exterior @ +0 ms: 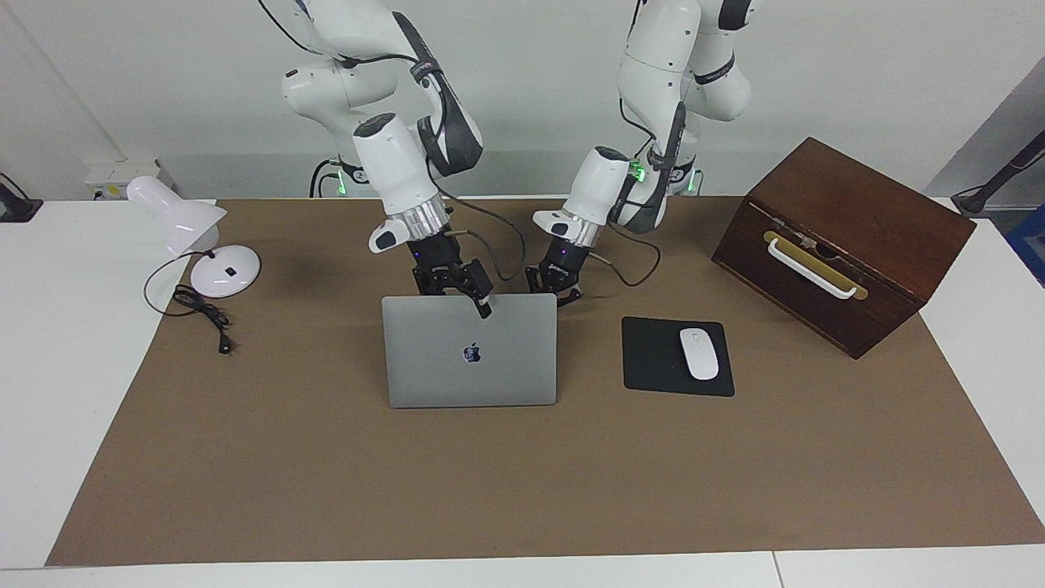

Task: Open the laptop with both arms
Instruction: 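Lift the laptop lid edge upward with the right gripper, then push the lid farther from the robot with the right gripper until upright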

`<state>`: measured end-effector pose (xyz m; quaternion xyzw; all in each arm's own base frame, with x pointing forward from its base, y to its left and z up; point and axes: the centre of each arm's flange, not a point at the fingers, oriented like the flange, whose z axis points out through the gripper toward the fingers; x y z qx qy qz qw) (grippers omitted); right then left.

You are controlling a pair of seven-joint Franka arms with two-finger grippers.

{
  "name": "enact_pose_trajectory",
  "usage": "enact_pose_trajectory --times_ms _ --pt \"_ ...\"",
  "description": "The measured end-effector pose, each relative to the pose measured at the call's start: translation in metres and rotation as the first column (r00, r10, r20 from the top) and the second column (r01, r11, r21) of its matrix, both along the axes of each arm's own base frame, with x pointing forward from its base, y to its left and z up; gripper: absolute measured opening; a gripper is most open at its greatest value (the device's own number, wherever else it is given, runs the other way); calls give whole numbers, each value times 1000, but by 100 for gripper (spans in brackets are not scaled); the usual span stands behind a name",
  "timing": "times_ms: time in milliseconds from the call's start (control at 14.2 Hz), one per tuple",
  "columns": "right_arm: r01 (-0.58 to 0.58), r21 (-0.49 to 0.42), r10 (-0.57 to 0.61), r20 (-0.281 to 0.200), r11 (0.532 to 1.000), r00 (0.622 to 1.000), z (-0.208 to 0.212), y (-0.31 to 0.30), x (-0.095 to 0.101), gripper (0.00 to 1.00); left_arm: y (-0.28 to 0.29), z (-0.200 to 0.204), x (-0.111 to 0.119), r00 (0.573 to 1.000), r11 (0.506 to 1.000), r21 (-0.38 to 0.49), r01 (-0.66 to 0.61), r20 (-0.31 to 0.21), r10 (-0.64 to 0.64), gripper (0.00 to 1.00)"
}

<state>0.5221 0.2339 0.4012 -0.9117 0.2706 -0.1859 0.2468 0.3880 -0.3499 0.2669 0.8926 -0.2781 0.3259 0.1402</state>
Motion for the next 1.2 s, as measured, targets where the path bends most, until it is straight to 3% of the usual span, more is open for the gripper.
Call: enact_pose_trajectory --times_ms 1201 --pt "5 47 -9 79 999 997 36 15 47 100 0 0 0 1000 1000 0 0 0 0 1"
